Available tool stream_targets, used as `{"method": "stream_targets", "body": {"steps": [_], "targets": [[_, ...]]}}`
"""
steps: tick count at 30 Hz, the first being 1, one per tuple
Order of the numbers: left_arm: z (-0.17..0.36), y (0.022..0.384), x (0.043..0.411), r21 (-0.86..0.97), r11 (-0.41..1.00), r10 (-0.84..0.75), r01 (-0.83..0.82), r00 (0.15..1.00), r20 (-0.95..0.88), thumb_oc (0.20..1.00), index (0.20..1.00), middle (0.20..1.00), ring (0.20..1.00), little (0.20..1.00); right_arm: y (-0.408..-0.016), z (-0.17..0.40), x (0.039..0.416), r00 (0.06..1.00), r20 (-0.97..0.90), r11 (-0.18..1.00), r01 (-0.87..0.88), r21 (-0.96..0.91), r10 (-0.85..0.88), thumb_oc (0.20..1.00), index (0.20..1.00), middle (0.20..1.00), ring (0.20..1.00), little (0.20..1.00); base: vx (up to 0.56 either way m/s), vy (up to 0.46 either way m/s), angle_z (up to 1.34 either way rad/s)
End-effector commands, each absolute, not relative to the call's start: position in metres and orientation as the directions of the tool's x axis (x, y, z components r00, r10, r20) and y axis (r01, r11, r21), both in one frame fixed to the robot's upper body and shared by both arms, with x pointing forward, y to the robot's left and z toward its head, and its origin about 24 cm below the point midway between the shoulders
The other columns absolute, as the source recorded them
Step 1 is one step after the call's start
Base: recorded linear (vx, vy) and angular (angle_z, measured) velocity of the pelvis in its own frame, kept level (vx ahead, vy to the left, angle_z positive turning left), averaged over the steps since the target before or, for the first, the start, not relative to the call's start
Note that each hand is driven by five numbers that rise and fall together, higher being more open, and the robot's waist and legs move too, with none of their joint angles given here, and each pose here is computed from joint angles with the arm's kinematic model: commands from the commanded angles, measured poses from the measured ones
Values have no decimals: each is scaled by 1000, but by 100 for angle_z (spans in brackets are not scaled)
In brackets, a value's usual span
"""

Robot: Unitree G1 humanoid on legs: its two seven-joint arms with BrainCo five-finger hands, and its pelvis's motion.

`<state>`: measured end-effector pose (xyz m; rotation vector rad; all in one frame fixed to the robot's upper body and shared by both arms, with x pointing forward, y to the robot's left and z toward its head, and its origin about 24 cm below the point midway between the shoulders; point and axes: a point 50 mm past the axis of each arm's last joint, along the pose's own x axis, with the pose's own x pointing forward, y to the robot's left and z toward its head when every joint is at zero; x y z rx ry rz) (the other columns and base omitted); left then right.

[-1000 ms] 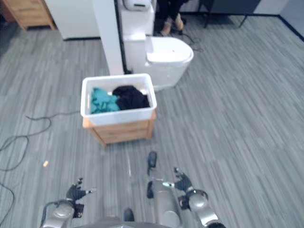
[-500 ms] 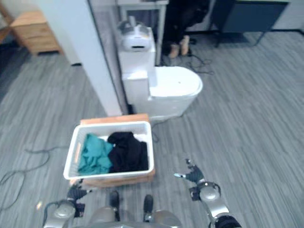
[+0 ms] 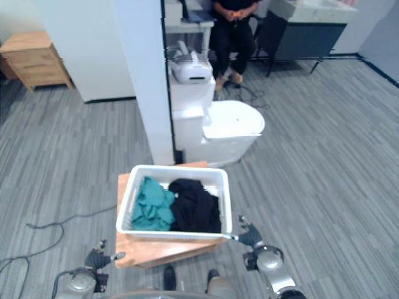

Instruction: Grab the laundry basket,head to the washer,open it,put in the laundry and shut it.

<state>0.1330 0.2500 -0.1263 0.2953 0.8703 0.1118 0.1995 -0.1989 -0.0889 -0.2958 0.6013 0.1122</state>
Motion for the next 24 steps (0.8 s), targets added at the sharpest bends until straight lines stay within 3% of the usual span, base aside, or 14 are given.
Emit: {"method": "stream_targets", "body": {"steps": [1,10,22,24], "targets": [[-102,266,160,344,938,254,-35,744,-618,1000,1000,1000,1000,1000,-189,-63,230,897,-439,934,-202,-293,56,1000,1000,1000,1000,1000,-59,24,-6],[-78,281,191,432,901,287,-44,807,-517,1000,1000,1000,1000,1000,-184,-49,254,919,-392,929,-179,-323,41,1000,1000,1000,1000,1000,90,-45,16],[-18,271,290,600,798,292,-56,907,-303,1000,1000,1000,1000,1000,-154,-16,309,954,-299,910,-153,-386,33,1000,1000,1000,1000,1000,-74,22,4],[-3,259,312,630,772,294,-79,924,-244,1000,1000,1000,1000,1000,-147,7,332,980,-197,896,-67,-439,-23,1000,1000,1000,1000,1000,-317,81,-14]]}}
